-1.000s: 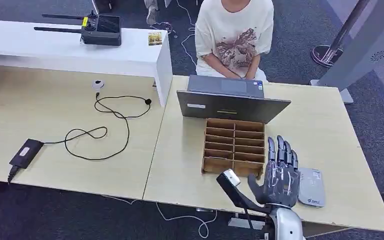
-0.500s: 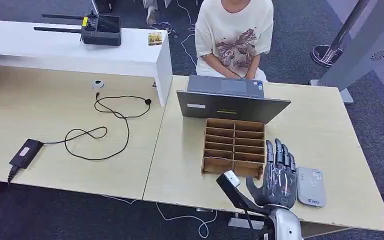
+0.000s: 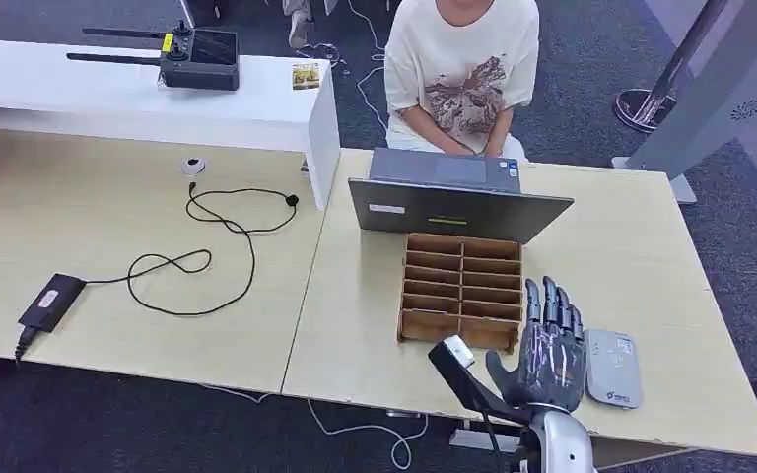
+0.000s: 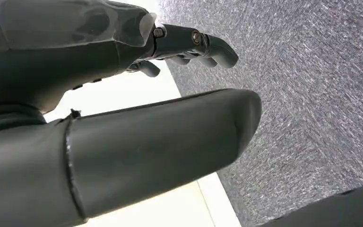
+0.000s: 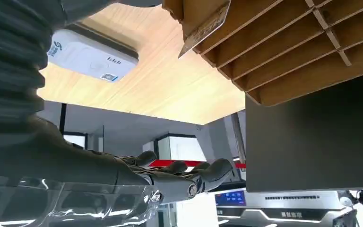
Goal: Pass the card to the sensor for recognition and then transmit it.
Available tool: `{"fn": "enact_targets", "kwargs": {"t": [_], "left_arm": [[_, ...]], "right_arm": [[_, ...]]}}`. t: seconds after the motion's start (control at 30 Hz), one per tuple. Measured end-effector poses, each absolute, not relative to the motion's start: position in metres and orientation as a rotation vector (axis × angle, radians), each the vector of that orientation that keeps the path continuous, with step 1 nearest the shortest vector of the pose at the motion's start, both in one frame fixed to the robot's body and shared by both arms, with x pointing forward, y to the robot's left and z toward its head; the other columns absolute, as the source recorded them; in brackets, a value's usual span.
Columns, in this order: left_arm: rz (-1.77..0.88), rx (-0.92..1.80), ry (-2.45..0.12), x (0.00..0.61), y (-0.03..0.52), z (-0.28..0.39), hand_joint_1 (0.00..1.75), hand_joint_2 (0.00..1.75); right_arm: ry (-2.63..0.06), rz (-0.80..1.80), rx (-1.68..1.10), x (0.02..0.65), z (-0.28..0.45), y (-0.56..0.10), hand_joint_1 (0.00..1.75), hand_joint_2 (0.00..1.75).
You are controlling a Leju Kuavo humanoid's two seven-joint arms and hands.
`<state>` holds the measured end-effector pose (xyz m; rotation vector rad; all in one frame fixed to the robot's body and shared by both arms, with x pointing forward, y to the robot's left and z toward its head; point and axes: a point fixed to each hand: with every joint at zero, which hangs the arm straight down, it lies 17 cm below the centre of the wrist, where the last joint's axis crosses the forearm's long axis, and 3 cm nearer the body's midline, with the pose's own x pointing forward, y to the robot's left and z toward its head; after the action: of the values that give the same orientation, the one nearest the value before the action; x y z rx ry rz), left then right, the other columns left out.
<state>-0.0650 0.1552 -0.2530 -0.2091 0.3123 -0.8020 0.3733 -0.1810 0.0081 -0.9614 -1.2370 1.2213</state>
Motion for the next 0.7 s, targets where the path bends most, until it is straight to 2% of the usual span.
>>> {"fn": "enact_targets", "kwargs": {"t": [0.37,0.7], "left_arm": [[-0.804,-0.206,0.312,-0.0650,0.1575,-0.2536,0.00,0.00],[-0.808,-0.208,0.314,-0.0653,0.1577,-0.2534,0.00,0.00]], "right_arm": [[-1.227,1.227,-0.956,0.3720,0.0037,-0.1815,0.37,1.75],[-1.219,1.230,-0.947,0.3736,0.0018,-0.1817,0.40,1.75]]}}
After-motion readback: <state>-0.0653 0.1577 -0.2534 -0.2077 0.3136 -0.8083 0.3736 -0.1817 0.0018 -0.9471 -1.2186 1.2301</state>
